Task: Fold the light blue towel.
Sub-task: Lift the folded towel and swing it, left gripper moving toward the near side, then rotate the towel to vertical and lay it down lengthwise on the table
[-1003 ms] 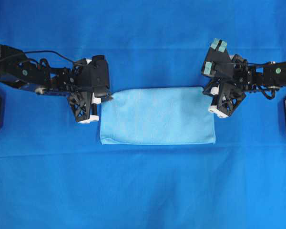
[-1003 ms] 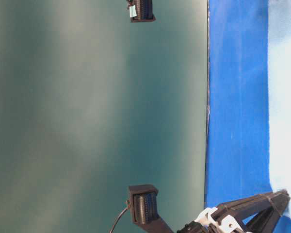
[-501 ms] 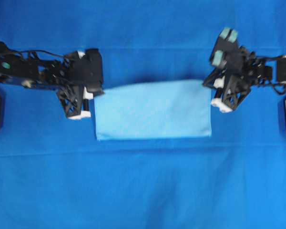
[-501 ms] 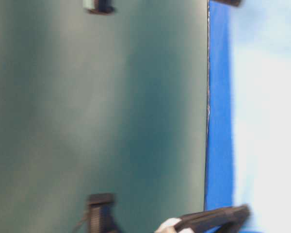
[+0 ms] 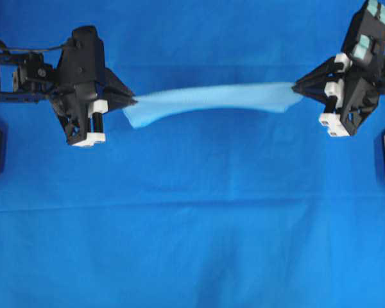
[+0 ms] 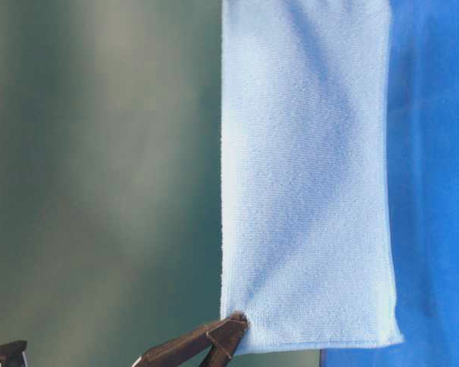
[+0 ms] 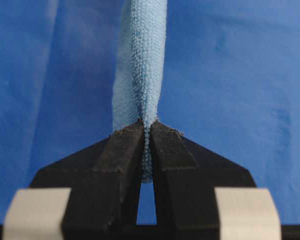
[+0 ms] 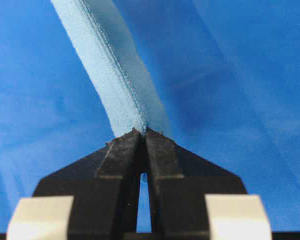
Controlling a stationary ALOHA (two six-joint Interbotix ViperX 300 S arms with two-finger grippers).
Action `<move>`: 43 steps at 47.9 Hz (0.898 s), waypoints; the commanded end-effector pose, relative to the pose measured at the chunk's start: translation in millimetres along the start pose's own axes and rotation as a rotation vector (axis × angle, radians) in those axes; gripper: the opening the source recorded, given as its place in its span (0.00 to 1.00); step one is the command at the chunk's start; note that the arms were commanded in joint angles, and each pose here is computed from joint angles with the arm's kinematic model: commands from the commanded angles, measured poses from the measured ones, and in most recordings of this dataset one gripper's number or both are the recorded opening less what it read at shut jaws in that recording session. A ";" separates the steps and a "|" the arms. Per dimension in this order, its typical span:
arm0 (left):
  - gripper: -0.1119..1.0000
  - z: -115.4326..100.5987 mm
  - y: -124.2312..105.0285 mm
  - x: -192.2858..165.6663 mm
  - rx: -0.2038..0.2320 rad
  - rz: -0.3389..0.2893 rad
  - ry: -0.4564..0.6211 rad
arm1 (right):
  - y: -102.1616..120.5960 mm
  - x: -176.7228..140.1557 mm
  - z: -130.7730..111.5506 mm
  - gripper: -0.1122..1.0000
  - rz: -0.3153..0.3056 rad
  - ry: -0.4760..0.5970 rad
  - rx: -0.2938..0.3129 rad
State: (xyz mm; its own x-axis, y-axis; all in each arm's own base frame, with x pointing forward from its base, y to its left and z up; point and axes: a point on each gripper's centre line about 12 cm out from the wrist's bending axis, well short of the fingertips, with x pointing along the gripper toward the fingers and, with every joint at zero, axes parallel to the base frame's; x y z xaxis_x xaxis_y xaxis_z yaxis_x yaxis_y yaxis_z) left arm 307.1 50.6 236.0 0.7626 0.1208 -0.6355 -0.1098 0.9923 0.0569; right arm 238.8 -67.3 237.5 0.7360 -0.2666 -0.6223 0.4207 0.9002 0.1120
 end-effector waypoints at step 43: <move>0.12 64.9 -147.3 43.6 0.198 -0.300 -0.280 | -55.4 96.5 90.9 0.12 -0.171 -0.069 -0.100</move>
State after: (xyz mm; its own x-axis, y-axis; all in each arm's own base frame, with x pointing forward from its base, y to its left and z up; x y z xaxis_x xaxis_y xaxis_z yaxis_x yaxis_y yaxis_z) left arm 388.3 -62.4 232.5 0.8736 -0.1402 -0.4660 0.1864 0.9810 0.0544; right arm 326.3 -159.0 227.2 0.6868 -0.4071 -0.6022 0.4720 0.8798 -0.0563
